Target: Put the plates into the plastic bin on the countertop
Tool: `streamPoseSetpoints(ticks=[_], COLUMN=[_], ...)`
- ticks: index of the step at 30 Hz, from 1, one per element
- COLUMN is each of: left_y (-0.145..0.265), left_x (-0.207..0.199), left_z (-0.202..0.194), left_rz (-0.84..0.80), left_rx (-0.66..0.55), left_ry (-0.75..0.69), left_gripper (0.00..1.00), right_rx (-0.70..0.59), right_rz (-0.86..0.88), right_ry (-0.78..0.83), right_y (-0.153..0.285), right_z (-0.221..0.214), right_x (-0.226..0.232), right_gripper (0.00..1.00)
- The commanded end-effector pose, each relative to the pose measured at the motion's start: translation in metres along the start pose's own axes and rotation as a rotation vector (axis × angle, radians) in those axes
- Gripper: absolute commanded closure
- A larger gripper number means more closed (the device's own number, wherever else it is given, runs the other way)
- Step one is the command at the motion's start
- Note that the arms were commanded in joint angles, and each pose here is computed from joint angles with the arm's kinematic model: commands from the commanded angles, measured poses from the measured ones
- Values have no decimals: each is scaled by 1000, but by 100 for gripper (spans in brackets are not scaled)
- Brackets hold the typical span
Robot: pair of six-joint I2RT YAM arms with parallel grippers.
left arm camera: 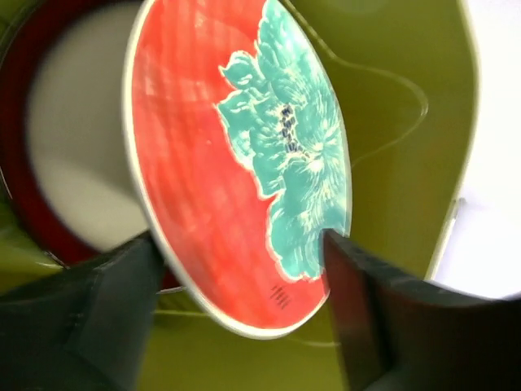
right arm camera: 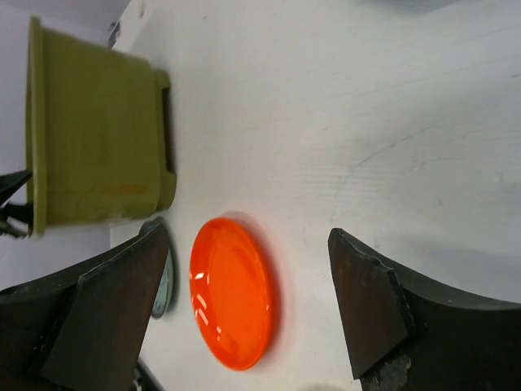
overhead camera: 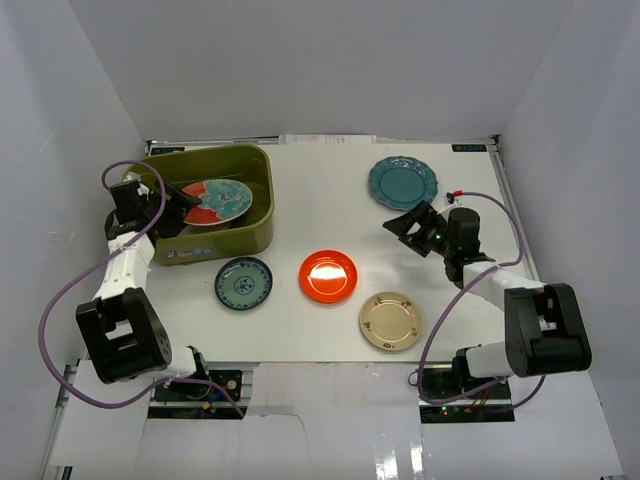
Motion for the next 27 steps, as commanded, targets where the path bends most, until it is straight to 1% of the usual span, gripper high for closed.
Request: streamPoseSetpoints(ticks=[1,2,7,8,10,11,13,14,15,16,17,18,20,22,24,25,26,27], left_y=[11,12,17,19,23,27,28,28,30,33,35,40,47,59,68,70,72,74], left_x=[-21,-21,-19,-15,-10,-2,5,10,13,15,11,11,2,-13,-23,-33,-37,-42], left_z=[27,29,34,39,38,40,34,30,30,31,30,33,31,29,26,23,22,21], left_rz=[-33,-27,35,77,129,183,228,241,263,289,281,301,292,235,174,116,94,70], left_rx=[-108,-116,-151,-185,-208,-246,-258,-254,-261,-279,-279,-308,-333,-372,-393,-381,-373,-366], left_ry=[-69,-71,-112,-121,-152,-160,-178,-185,-198,-212,-228,-247,-299,-322,-335,-343,-356,-362], left_gripper=[8,3,2,2,2,2,2,2,2,2,2,2,2,2,2,2,2,2], right_rx=[-168,-178,-260,-264,-299,-300,-322,-306,-329,-322,-320,-323,-337,-324,-339,-337,-325,-333], right_rz=[-89,-109,-254,-282,-330,-350,-346,-359,-372,-350,-345,-339,-322,-318,-275,-264,-273,-254], right_ry=[20,12,-66,-80,-114,-135,-177,-200,-230,-257,-277,-290,-319,-360,-412,-432,-458,-476], right_y=[-17,-20,-28,-30,-28,-29,-32,-37,-34,-40,-43,-45,-53,-62,-71,-75,-80,-86], right_z=[44,48,69,70,78,78,83,78,86,86,86,88,90,85,91,91,85,92], right_x=[-9,-14,-56,-65,-80,-89,-96,-104,-115,-117,-120,-122,-126,-135,-133,-134,-142,-140], right_gripper=[14,14,14,14,15,15,16,17,18,18,19,20,25,28,31,33,35,37])
Point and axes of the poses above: each gripper's point midway between its finger pads, its own y axis back along the fingers, its own x axis along the line the jaws close on, z = x × y, the point moved 3 cm from there along y, back along the fingers, and after that the axes turned 3 degrees about y, right-handed, at the moved point
